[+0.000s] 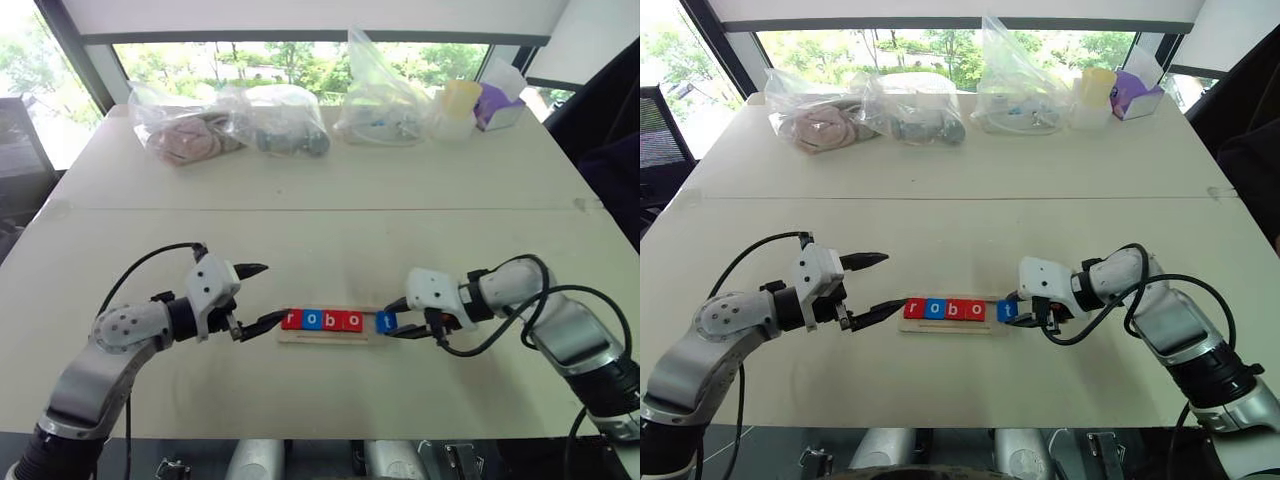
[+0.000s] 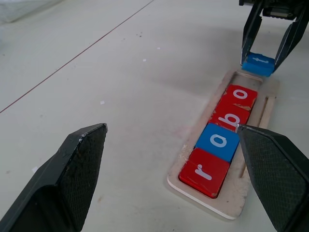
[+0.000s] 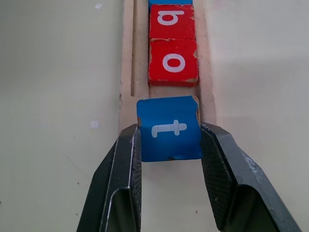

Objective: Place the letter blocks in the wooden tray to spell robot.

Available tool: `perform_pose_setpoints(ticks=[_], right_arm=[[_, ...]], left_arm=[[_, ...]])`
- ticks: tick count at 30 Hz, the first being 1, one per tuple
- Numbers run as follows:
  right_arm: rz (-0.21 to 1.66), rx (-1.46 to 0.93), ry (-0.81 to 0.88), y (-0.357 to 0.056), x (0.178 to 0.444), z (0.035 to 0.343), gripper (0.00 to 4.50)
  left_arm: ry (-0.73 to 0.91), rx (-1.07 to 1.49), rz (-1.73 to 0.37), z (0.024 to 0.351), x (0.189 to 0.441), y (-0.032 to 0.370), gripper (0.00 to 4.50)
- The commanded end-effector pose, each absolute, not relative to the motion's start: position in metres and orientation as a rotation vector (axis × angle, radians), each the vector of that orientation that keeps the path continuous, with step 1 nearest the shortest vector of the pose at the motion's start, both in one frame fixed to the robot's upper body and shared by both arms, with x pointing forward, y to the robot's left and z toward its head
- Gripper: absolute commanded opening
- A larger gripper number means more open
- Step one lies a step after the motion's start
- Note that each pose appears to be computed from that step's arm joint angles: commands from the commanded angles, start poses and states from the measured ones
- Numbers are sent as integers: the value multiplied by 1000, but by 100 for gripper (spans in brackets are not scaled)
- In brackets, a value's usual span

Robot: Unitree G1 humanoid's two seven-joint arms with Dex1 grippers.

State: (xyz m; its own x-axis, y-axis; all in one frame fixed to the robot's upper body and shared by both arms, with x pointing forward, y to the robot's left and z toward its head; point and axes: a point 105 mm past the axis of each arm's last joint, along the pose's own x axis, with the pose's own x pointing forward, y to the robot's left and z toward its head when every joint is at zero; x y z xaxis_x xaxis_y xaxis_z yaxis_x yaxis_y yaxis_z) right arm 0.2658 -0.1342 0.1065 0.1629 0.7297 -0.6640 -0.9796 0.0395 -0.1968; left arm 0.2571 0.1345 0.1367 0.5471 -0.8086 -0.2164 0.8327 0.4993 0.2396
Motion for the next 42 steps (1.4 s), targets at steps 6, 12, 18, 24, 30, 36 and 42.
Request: perform_pose_setpoints(ticks=[6, 12, 18, 24, 30, 36, 42], right_arm=[[1364, -735, 391, -120, 269, 110, 112], [1353, -739, 390, -119, 274, 110, 112], [1361, -737, 398, -118, 272, 109, 112], [1359, -741, 405, -120, 271, 109, 112], [1354, -735, 414, -122, 269, 109, 112], [1357, -734, 420, -122, 267, 109, 112], [1357, -721, 409, -118, 267, 110, 112]], left_arm=[[42, 337, -983, 146, 250, 133, 450], [40, 332, -981, 146, 249, 130, 450], [40, 328, -979, 145, 248, 129, 450], [40, 326, -980, 145, 248, 129, 450], [38, 323, -986, 144, 249, 128, 450], [36, 325, -993, 144, 251, 127, 450], [37, 326, -996, 144, 251, 127, 450]])
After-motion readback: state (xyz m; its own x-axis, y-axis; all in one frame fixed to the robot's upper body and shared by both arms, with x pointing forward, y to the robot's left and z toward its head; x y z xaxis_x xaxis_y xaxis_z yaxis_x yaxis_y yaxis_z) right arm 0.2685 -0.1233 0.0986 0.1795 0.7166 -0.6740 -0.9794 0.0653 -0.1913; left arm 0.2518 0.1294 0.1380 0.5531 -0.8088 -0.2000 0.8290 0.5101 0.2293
